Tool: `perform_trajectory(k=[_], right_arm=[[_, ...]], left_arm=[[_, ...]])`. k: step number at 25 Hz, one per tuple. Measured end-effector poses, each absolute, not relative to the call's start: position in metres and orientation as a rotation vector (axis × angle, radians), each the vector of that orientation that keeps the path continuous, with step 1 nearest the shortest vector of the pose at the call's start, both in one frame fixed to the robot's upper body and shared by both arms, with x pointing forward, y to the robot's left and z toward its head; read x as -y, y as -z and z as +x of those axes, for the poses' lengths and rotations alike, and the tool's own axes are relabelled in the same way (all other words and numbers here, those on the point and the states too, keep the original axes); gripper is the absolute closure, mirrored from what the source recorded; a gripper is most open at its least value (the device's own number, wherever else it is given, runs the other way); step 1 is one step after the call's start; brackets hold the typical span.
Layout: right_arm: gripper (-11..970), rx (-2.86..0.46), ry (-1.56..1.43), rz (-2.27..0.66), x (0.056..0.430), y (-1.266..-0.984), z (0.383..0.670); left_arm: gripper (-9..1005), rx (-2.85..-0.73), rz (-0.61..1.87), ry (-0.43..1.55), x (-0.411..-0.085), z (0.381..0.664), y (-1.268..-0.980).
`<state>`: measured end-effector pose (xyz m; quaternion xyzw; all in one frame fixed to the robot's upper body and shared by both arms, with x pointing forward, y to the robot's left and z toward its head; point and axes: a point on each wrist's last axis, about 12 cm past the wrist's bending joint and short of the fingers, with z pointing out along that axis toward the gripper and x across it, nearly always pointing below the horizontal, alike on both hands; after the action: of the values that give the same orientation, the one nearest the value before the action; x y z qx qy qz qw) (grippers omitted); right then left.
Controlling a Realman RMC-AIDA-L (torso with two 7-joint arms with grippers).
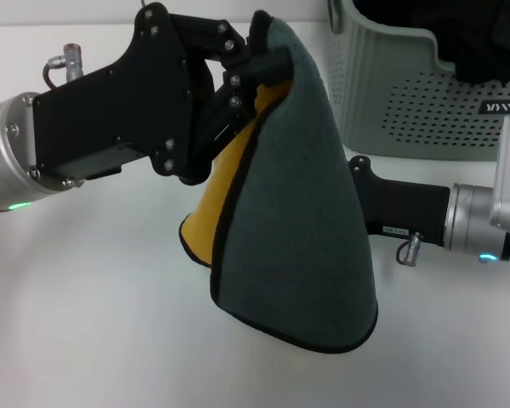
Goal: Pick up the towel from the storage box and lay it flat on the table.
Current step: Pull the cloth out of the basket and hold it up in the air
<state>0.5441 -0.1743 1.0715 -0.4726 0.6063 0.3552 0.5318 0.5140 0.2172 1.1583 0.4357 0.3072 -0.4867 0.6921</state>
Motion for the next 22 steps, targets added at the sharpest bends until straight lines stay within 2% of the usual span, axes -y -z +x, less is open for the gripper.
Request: perform_trajectory(k=[9, 14, 20, 22], right_arm=[[720, -1.449, -0.840, -1.127, 0.1763, -1.0692, 0.5423], [882, -1.448, -0.834, -1.130, 0.1767, -1.0687, 0.5420], [893, -1.446, -0.826, -1.117, 0.1783, -1.0701, 0.5429], [957, -1.439, -0.824, -1.117, 0.1786, -1.0715, 0.5430]], left_arm=[[965, -0.678, 0.974, 1.095, -0.2185, 0.5112, -1.1577], [965, -0.668, 0.983, 1.113, -0.2169, 0.5088, -1.1570], [965, -0.670, 0.985, 1.125, -0.2171, 0.5068, -1.1551], [965, -0.679, 0.988, 1.130, -0.2176, 0.5056, -1.1534]])
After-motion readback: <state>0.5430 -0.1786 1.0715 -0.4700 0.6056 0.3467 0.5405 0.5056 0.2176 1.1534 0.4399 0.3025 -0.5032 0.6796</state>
